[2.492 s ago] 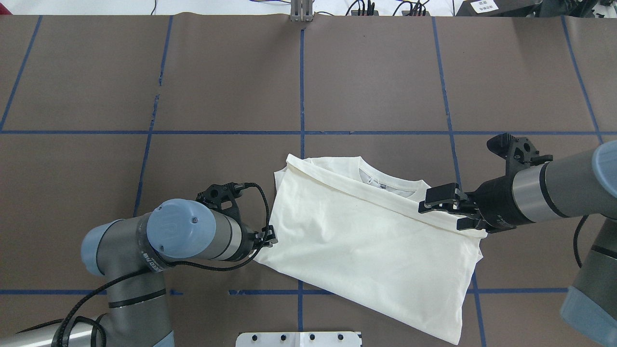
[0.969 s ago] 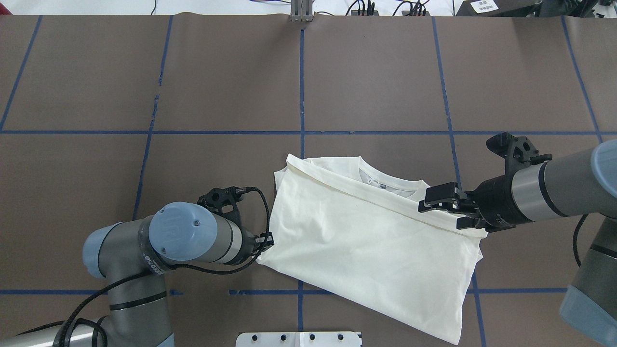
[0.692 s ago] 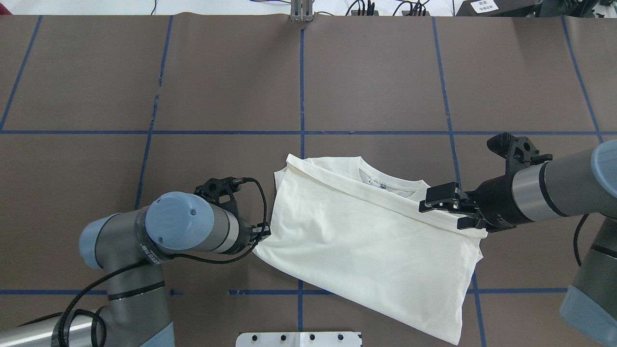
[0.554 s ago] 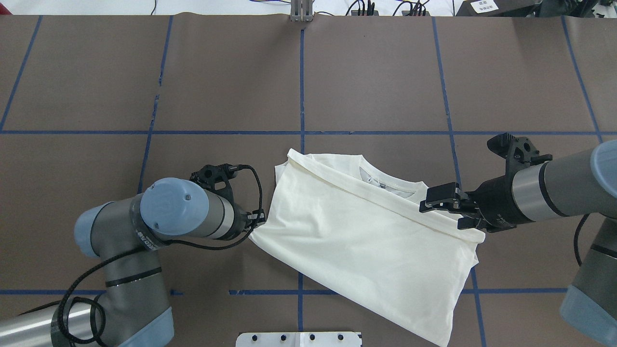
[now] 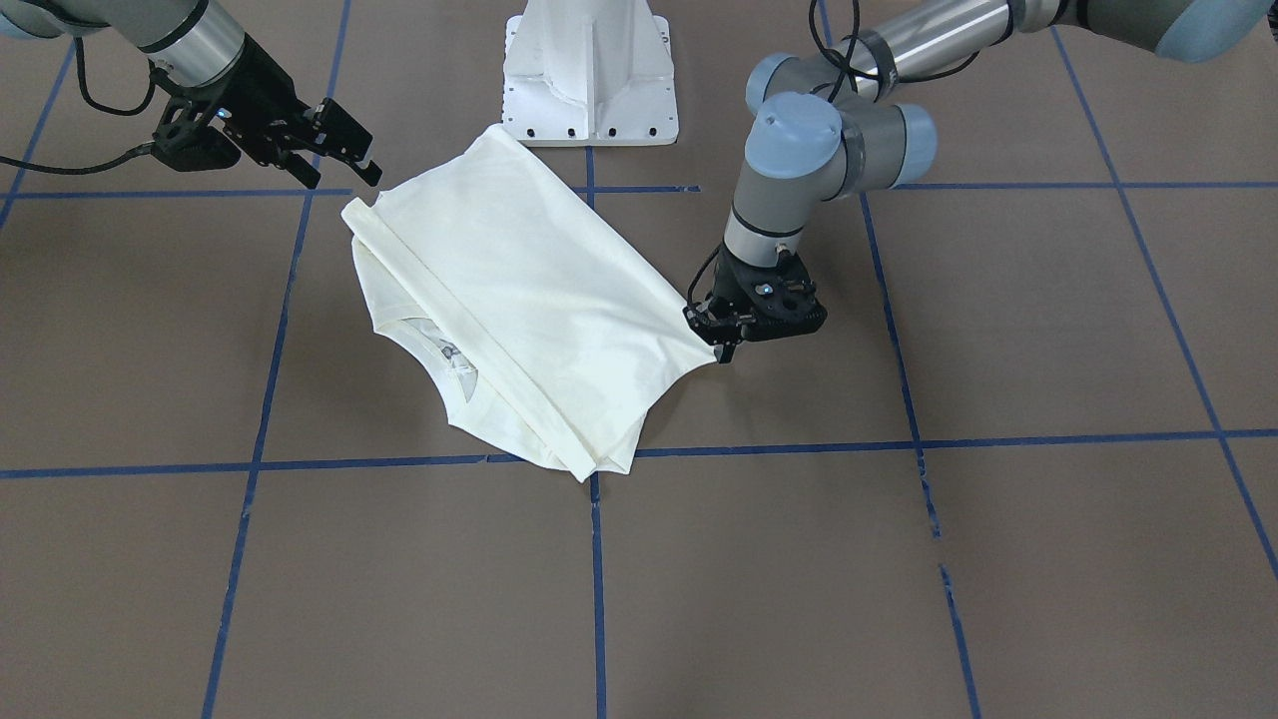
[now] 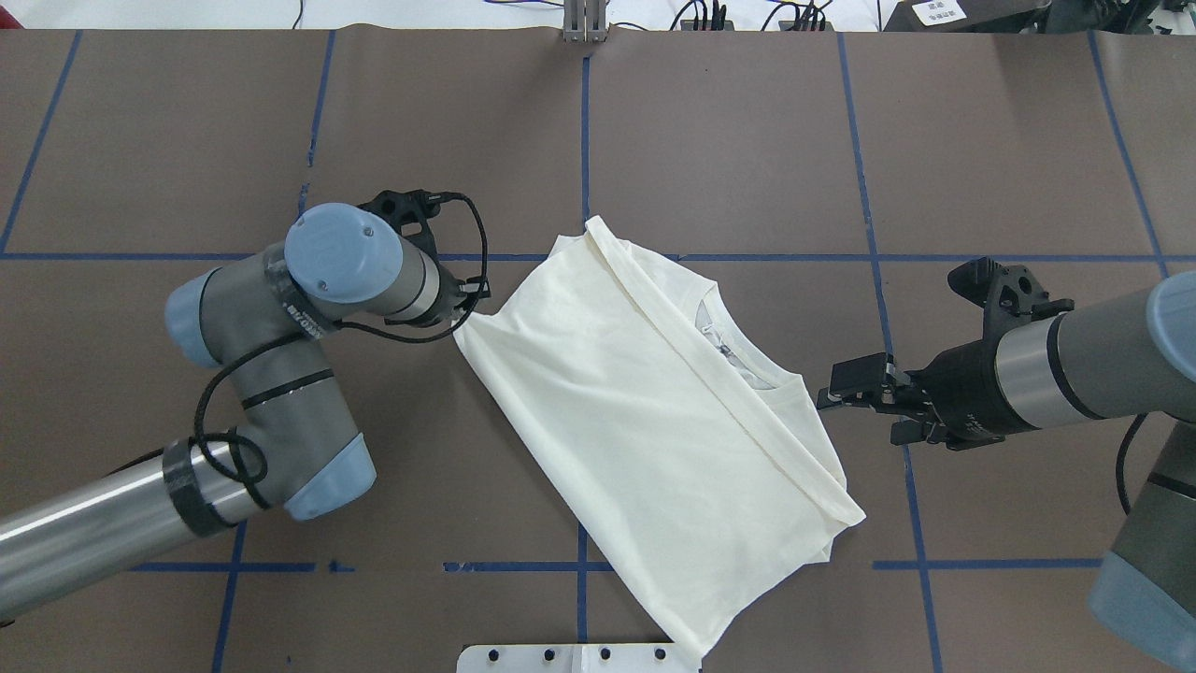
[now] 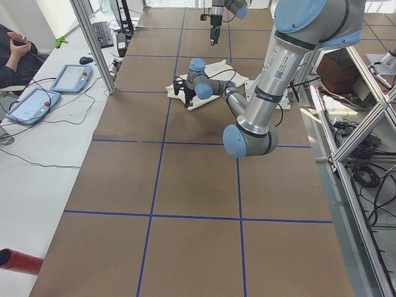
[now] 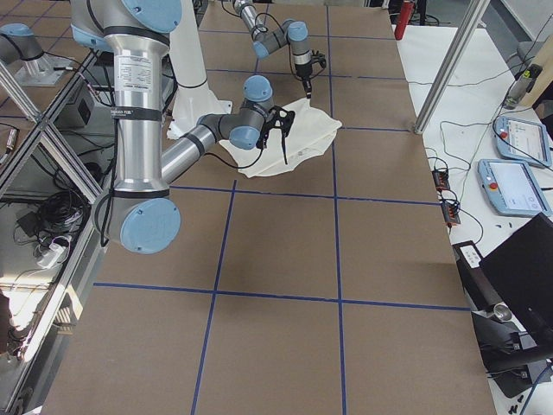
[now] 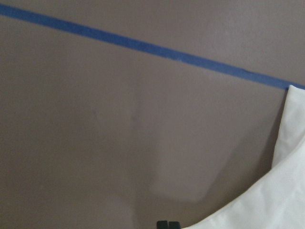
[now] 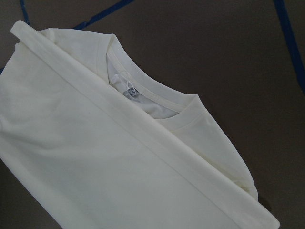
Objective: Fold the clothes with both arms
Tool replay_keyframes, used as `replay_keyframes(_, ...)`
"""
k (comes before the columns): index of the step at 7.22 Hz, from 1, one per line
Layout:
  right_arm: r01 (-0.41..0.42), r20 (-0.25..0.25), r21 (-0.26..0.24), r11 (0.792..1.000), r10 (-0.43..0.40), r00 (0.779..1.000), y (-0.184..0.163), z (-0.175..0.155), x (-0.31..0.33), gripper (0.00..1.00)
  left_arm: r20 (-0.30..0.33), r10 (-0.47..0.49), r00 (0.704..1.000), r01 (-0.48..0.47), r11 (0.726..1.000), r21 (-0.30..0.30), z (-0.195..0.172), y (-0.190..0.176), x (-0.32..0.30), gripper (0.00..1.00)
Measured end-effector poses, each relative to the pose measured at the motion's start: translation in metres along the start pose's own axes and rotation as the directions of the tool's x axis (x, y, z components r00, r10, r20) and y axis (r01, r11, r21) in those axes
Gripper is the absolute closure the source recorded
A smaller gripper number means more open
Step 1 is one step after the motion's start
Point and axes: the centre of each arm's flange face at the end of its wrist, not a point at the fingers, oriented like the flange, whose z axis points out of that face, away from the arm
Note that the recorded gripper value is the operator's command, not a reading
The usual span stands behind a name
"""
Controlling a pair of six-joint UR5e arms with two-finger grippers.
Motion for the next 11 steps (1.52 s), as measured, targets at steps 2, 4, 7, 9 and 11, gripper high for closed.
replay_keyframes(2, -0.003, -0.003, 0.002, 1.0, 0.003, 1.0, -0.001, 0.001, 0.001, 0.0, -0.002, 0.022, 1.0, -0.022, 0.997, 0.079, 0.017, -0.082, 0.015, 1.0)
replay_keyframes(4, -0.005, -0.005, 0.002, 1.0, 0.005, 1.0, -0.002, 0.003, 0.001, 0.0, -0.023, 0.058, 0.998, -0.055, 0.991, 0.125, 0.023, -0.128, 0.033, 1.0)
replay_keyframes(7, -0.008, -0.009, 0.004, 1.0, 0.008, 1.0, -0.002, 0.004, 0.003, 0.0, -0.076, 0.108, 0.991, -0.091, 0.975, 0.203, 0.043, -0.157, 0.06, 1.0)
replay_keyframes(9, -0.008, -0.009, 0.005, 1.0, 0.008, 1.0, -0.003, 0.005, 0.002, 0.0, -0.069, 0.13, 0.989, -0.111, 0.965, 0.237, 0.053, -0.166, 0.061, 0.2)
replay_keyframes(11, -0.003, -0.011, 0.017, 1.0, 0.003, 1.0, -0.004, 0.009, 0.001, 0.0, -0.052, 0.129, 0.99, -0.11, 0.955, 0.275, 0.053, -0.175, 0.055, 0.0)
